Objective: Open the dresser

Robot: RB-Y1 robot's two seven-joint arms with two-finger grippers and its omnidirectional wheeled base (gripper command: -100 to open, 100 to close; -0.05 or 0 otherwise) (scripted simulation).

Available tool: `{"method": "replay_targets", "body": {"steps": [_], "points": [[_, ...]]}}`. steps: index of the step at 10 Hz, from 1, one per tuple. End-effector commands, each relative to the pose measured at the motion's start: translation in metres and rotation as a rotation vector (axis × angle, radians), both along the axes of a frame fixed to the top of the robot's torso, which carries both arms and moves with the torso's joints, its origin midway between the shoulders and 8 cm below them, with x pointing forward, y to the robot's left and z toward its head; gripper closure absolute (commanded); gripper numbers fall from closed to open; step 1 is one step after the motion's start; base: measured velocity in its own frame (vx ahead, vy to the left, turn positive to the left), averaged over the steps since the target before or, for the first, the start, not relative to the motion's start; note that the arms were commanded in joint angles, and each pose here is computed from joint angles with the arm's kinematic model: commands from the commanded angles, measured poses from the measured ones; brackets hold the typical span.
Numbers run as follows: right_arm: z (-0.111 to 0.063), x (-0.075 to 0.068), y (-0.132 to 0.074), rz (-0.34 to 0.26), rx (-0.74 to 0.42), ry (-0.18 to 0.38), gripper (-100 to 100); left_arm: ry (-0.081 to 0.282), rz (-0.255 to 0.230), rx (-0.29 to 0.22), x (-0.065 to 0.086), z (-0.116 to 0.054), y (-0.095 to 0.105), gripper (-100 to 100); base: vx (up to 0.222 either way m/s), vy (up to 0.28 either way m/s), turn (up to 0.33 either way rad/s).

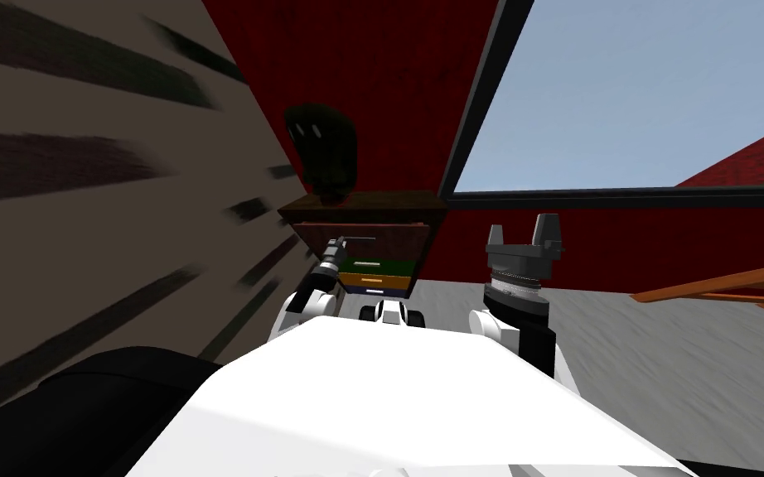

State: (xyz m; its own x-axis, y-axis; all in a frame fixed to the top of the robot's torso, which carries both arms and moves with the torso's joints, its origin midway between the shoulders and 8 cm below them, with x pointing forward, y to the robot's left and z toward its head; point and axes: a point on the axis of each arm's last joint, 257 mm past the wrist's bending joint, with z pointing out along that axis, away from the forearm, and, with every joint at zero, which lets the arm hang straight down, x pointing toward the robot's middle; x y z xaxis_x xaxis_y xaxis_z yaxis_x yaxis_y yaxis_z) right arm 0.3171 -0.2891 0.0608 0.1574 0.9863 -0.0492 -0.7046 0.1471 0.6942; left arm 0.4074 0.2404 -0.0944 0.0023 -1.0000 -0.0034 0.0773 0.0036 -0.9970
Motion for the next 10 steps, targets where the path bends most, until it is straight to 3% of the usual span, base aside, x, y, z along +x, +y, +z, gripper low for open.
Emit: {"method": "replay_targets", "body": {"steps": [1,6,7,10], "points": [[0.0,0.0,0.0,0.0,0.0,0.0,0,0.006,-0.005,0.001,-0.005,0.001,-0.001,100,-0.19,0.02,0.008],[0.0,0.0,0.0,0.0,0.0,0.0,0,0.02,-0.014,0.001,-0.012,-0.003,-0.004,100,-0.163,-0.004,0.02],[0.0,0.0,0.0,0.0,0.0,0.0,0,0.014,-0.017,-0.001,-0.009,0.01,-0.005,-100,-0.116,-0.016,0.027],[0.0,0.0,0.0,0.0,0.0,0.0,0,0.018,-0.02,-0.001,-0.008,0.02,-0.006,-100,0.03,0.002,0.009]]}}
